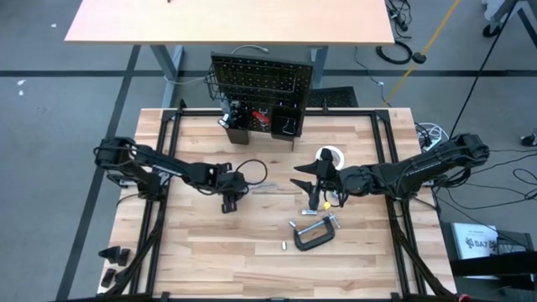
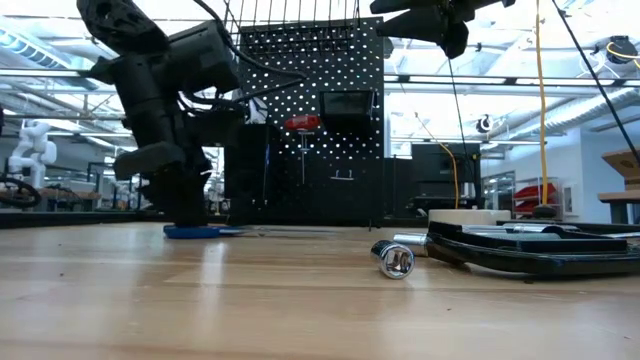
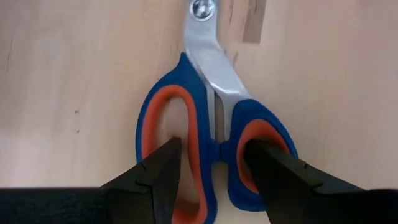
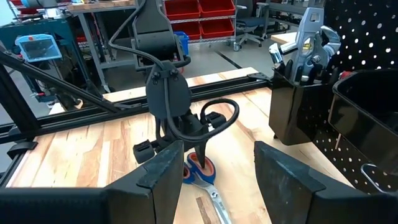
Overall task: Hang tools onto peg board
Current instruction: Put the blue scissors into the left black bin on the peg board
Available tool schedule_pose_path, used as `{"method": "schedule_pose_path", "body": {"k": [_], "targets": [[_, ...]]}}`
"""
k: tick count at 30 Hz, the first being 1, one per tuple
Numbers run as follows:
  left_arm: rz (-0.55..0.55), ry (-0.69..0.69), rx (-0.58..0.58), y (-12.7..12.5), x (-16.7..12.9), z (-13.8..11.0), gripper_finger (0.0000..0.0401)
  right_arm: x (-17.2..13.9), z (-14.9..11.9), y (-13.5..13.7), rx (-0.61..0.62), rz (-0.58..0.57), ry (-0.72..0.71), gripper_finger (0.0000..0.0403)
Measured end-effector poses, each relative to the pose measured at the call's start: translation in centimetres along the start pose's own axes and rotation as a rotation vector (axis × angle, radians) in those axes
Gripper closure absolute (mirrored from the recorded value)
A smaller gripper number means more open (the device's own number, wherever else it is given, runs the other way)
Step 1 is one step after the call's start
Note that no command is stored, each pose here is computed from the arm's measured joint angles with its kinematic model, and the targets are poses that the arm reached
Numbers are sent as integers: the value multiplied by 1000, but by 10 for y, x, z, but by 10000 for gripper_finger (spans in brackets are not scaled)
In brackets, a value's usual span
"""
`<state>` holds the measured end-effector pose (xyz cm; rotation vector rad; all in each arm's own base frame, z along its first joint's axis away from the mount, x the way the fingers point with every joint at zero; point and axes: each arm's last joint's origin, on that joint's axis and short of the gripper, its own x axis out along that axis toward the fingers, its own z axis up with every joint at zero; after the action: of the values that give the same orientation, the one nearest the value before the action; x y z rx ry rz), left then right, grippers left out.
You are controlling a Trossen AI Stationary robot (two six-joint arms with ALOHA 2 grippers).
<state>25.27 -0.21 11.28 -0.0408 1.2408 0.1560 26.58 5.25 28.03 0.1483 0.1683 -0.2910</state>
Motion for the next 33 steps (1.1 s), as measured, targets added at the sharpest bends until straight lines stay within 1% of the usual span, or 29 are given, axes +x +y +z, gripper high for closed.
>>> {"method": "schedule_pose_path", "body": {"k": [3, 5, 7, 13, 19, 22, 25, 27, 29, 31, 33], "targets": [[-8, -8, -2, -1, 6, 2, 210, 0, 0, 0, 0, 0, 0, 218], [-12, -25, 4, -1, 6, 4, 220, 0, 0, 0, 0, 0, 0, 218], [-14, -29, 8, -2, 5, 6, 240, 0, 0, 0, 0, 0, 0, 218], [-20, -28, 47, -2, 3, 9, 320, 0, 0, 0, 0, 0, 0, 218], [-1, -46, 70, -8, -2, 9, 322, 0, 0, 0, 0, 0, 0, 218], [38, -74, 121, -14, -14, 12, 322, 0, 0, 0, -8, -1, 1, 218], [75, -61, 190, -22, -31, 13, 322, -4, 2, -2, -12, -1, 6, 218], [109, -114, 233, -30, -46, 21, 322, -11, 6, -4, 0, -1, 9, 218], [155, -121, 303, -39, -57, 23, 322, -17, 8, -7, 35, -5, 26, 218], [190, -119, 398, -52, -63, 21, 322, -21, 7, -10, 86, -1, 56, 218], [230, -171, 485, -66, -73, 26, 322, -23, 5, -10, 144, 45, 103, 218]]}}
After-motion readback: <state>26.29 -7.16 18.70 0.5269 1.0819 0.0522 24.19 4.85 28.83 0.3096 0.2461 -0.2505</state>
